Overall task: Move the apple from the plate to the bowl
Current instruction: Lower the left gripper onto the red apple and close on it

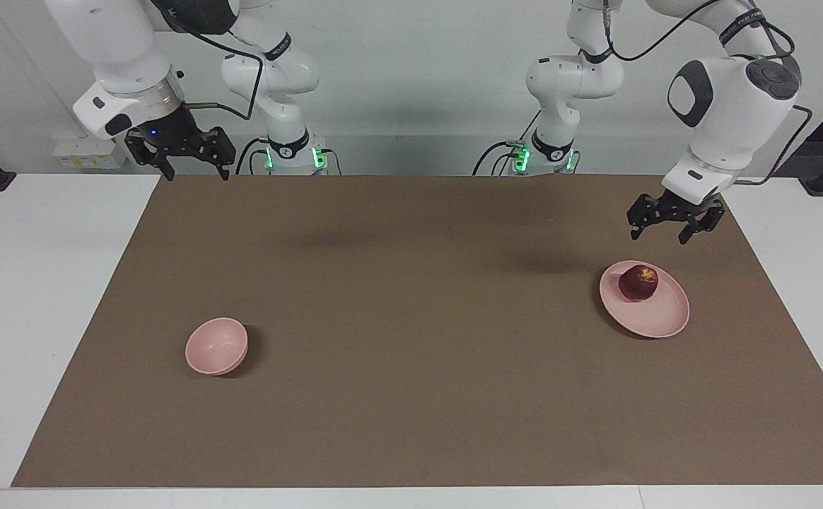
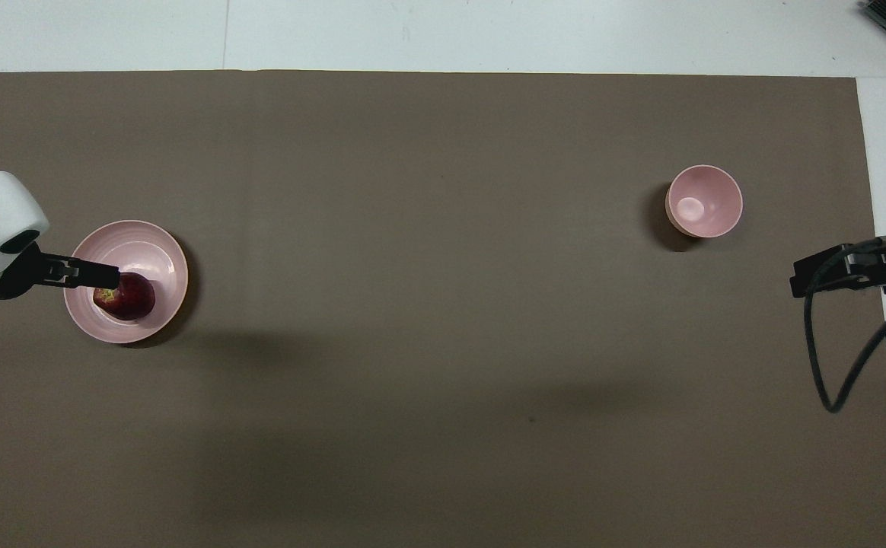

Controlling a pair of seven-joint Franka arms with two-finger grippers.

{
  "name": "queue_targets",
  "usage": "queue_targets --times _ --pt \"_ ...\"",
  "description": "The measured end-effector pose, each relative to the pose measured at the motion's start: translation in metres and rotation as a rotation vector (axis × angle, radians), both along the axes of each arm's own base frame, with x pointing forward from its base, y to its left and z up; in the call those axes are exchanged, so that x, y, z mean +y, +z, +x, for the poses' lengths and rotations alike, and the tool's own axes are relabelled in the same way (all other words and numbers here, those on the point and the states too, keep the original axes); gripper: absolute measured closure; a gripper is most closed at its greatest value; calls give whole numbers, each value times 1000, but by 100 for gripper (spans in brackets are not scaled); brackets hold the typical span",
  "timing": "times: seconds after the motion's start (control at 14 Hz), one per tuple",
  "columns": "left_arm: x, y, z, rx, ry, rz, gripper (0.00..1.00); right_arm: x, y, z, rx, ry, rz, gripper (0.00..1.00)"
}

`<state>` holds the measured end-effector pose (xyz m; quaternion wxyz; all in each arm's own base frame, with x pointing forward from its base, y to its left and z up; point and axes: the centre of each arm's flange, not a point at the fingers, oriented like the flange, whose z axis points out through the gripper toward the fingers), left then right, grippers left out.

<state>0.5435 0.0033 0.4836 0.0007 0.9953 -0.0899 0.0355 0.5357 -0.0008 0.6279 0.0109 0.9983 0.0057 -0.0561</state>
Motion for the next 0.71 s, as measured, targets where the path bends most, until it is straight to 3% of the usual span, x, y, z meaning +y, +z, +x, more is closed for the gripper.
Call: queue_targets --times 0.71 --pt "27 -116 10 -37 19 14 0 0 0 0 0 0 0 0"
